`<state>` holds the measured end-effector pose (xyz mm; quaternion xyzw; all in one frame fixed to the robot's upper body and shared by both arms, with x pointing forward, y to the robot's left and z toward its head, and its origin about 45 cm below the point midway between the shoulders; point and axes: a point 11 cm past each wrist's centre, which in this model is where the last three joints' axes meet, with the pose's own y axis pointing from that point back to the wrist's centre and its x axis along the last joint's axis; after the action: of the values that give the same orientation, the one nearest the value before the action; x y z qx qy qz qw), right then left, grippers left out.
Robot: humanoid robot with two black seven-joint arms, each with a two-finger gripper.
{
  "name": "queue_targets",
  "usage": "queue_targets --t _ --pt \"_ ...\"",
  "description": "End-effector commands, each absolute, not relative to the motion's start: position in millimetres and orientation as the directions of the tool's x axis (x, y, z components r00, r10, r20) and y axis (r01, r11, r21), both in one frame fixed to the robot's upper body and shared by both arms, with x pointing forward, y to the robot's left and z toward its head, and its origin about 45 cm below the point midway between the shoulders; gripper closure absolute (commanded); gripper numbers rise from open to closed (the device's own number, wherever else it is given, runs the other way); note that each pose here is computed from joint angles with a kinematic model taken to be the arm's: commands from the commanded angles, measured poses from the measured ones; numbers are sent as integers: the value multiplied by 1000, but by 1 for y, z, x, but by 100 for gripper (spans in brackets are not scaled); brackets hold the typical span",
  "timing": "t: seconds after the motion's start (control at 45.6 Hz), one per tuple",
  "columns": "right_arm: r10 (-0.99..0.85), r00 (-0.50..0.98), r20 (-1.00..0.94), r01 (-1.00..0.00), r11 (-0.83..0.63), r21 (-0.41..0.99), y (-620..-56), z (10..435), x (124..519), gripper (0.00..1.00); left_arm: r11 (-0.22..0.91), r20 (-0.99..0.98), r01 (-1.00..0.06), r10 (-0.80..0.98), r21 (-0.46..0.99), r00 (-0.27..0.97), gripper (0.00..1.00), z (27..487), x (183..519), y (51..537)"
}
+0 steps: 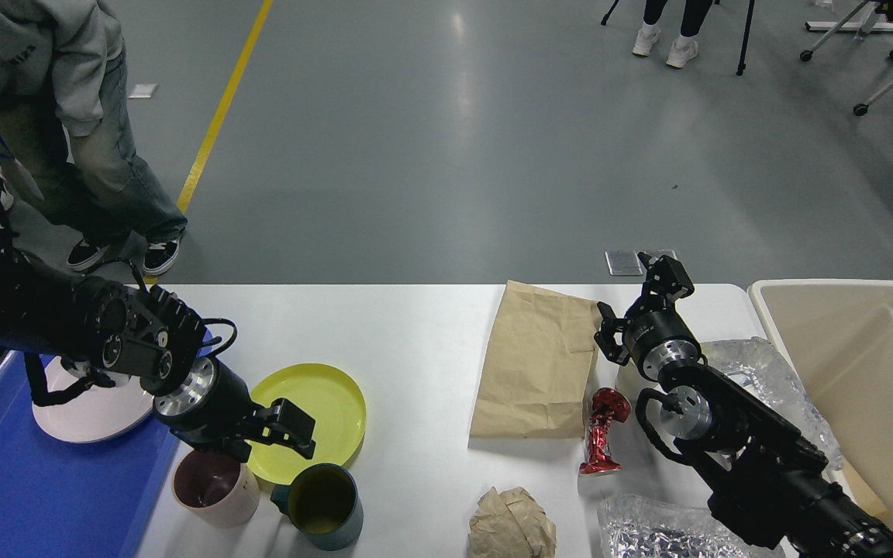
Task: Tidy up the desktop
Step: 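Lower the left gripper toward the white mug beside the tray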
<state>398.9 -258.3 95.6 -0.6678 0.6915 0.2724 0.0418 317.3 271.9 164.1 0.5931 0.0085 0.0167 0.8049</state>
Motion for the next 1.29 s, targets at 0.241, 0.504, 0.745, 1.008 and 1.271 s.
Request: queue_targets --t 0.241,0.504,0.745,1.008,1.271 --pt "-901 -107 -420 -946 -38 322 -259 95 399 0 249 22 -24 9 968 1000 4 154 302 276" --pt "-901 -105 -421 -946 -40 322 -259 95 399 0 243 52 -56 25 968 998 4 162 311 282" --pt "-901 -107 -420 -946 -38 322 -259 95 399 0 210 71 -76 33 975 997 4 171 317 292" --pt "-901 -105 -421 -946 -39 321 -258 96 399 0 114 63 -67 40 991 997 4 176 313 321" --pt "-901 -107 -420 -946 -38 322 -259 95 399 0 69 27 -31 55 997 998 4 174 297 339"
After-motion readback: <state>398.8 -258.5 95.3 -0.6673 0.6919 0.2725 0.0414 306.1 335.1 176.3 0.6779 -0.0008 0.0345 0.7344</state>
